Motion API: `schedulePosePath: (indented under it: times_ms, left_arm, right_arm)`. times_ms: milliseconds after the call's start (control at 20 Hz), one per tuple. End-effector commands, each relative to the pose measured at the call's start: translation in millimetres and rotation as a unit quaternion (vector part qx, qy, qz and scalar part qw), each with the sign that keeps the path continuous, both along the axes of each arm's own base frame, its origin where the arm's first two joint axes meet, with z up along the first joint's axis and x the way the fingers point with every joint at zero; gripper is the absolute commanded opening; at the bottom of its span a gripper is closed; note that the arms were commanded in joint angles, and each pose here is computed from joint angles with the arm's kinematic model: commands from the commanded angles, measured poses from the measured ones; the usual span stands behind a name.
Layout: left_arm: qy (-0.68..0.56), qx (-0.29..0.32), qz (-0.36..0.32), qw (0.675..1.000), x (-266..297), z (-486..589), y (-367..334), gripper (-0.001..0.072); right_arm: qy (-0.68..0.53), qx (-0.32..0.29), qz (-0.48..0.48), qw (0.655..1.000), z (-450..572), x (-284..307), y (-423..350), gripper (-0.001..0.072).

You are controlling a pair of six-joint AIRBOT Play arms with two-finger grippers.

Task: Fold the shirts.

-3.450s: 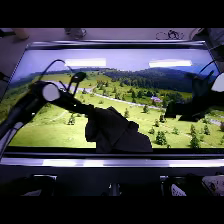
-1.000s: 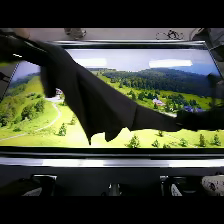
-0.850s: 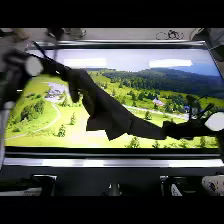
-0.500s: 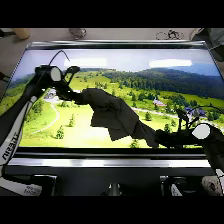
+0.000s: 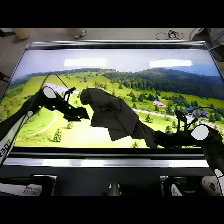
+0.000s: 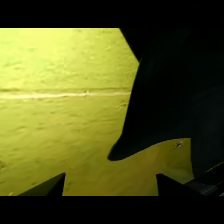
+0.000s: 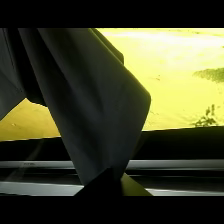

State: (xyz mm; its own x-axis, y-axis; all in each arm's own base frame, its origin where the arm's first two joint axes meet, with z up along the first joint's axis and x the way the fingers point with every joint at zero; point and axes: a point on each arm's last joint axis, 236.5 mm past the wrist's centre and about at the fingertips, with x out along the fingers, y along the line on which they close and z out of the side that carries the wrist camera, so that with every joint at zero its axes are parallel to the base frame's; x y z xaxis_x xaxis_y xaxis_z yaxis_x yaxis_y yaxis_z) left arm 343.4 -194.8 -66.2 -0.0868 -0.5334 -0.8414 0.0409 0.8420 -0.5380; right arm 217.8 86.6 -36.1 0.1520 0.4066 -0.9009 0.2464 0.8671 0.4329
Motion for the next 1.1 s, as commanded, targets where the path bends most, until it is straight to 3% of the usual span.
schedulePosePath:
  times_ms: [0, 150, 200, 250, 300, 450, 550, 600, 700, 800, 900, 950, 1050]
  left_arm:
    - [0.019, -0.052, 0.038, 0.998, -6.7, -24.3, -44.4, 0.0714]
    - [-0.001, -0.042, 0.047, 0.998, 2.1, -38.5, -53.6, 0.0698]
    - [-0.01, -0.04, 0.061, 0.997, 9.6, -39.0, -52.8, 0.0554]
    - [-0.015, -0.041, 0.07, 0.997, 16.1, -36.3, -51.6, 0.0263]
    - [-0.03, -0.045, 0.068, 0.996, 25.1, -28.7, -50.6, 0.0035]
    - [-0.128, -0.076, 0.045, 0.988, 66.8, 45.0, -46.7, 0.0029]
    - [-0.28, -0.102, 0.034, 0.954, 106.2, 161.9, -35.5, 0.0029]
    - [-0.364, -0.115, 0.043, 0.923, 119.1, 238.5, -24.3, 0.003]
    - [-0.555, -0.137, 0.077, 0.817, 111.2, 426.2, 11.0, 0.003]
    - [-0.733, -0.159, 0.125, 0.649, 38.7, 613.9, 53.8, 0.003]
    - [-0.833, -0.182, 0.172, 0.493, -55.6, 726.1, 90.2, 0.0031]
    - [-0.861, -0.181, 0.191, 0.436, -92.1, 752.7, 105.4, 0.0031]
    - [-0.886, -0.169, 0.215, 0.374, -134.9, 771.7, 125.3, 0.0031]
  right_arm:
    - [0.0, 0.0, 0.002, 1.0, -0.3, -0.1, 0.1, 0.002]
    - [-0.001, 0.0, 0.002, 1.0, 0.7, 0.6, 0.2, 0.002]
    - [-0.006, 0.0, 0.004, 1.0, 2.9, 2.5, 0.1, 0.002]
    - [-0.019, -0.003, 0.024, 1.0, 8.6, 5.5, 0.3, 0.002]
    - [-0.04, -0.008, 0.057, 0.998, 19.1, 10.3, 0.7, 0.002]
    - [-0.13, -0.027, 0.128, 0.983, 79.2, 40.0, 1.2, 0.002]
    - [-0.233, -0.048, 0.137, 0.962, 156.7, 74.1, -0.1, 0.0019]
    - [-0.302, -0.059, 0.131, 0.942, 211.4, 90.7, -0.4, 0.0019]
    - [-0.461, -0.071, 0.107, 0.878, 342.8, 104.0, 2.8, 0.0019]
    - [-0.61, -0.057, 0.059, 0.788, 478.2, 80.3, 5.8, 0.0019]
    - [-0.699, -0.033, 0.017, 0.715, 568.2, 36.4, 4.7, 0.0019]
    - [-0.714, -0.019, 0.005, 0.7, 588.1, 19.6, 5.6, 0.0019]
    - [-0.707, 0.022, -0.006, 0.706, 597.3, 0.2, 12.5, 0.0019]
